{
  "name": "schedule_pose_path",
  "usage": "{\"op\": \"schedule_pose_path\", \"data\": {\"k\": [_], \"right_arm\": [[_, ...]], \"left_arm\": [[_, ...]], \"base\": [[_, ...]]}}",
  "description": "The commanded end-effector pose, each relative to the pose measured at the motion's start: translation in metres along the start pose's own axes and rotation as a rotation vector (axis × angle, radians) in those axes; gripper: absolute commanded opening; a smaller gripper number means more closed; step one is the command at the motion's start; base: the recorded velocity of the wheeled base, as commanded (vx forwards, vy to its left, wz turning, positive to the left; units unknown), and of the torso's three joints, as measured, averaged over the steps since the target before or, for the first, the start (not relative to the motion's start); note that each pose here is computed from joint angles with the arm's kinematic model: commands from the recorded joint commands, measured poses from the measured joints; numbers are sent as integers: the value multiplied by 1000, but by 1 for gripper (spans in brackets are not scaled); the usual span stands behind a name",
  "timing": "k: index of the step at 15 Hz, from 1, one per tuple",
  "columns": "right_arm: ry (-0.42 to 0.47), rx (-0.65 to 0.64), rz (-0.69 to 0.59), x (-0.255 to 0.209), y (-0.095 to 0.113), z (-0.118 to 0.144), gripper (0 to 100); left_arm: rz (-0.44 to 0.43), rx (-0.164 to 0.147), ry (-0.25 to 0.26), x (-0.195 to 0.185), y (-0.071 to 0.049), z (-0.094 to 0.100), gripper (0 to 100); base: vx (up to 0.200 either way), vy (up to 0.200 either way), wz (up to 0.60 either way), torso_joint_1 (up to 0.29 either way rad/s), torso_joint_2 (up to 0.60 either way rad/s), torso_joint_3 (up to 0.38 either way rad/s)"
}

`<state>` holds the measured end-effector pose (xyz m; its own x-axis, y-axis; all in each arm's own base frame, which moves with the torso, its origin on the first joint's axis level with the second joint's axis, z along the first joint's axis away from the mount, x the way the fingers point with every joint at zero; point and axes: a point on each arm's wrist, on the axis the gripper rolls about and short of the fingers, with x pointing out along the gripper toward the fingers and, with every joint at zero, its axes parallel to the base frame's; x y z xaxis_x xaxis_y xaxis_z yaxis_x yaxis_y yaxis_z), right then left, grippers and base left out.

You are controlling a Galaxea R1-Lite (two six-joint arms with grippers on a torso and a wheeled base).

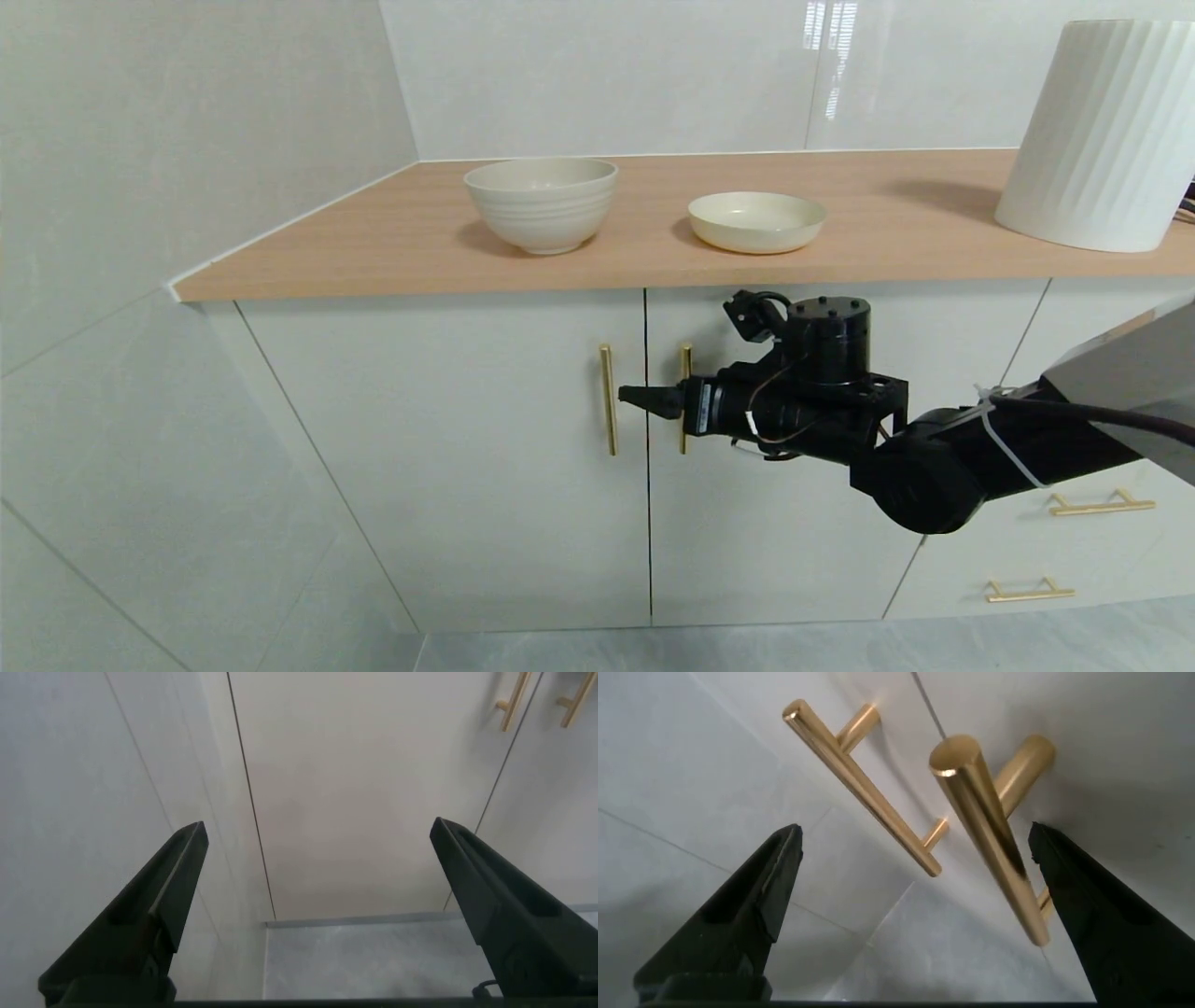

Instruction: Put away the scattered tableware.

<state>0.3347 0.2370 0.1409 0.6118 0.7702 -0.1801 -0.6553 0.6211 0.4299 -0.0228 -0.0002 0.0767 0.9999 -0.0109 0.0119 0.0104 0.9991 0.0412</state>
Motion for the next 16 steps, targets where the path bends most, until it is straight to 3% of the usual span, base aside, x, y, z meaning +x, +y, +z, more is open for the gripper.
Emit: {"op": "schedule_pose_path", "data": {"k": [1, 5, 10, 16], "right_arm": [[3, 4, 12, -1, 5, -1, 100], [8, 5, 19, -5, 8, -2, 100], [38, 3, 122, -12, 12, -5, 100], [49, 25, 158, -26, 29, -13, 100]], "left_arm": [[0, 0, 0, 0, 0, 0, 100], [0, 0, 0, 0, 0, 0, 100], [0, 0, 0, 0, 0, 0, 100], [-1, 5, 0, 0, 0, 0, 100]], "base": [[0, 0, 0, 0, 0, 0], [0, 0, 0, 0, 0, 0], [0, 0, 0, 0, 0, 0], [0, 0, 0, 0, 0, 0]]}}
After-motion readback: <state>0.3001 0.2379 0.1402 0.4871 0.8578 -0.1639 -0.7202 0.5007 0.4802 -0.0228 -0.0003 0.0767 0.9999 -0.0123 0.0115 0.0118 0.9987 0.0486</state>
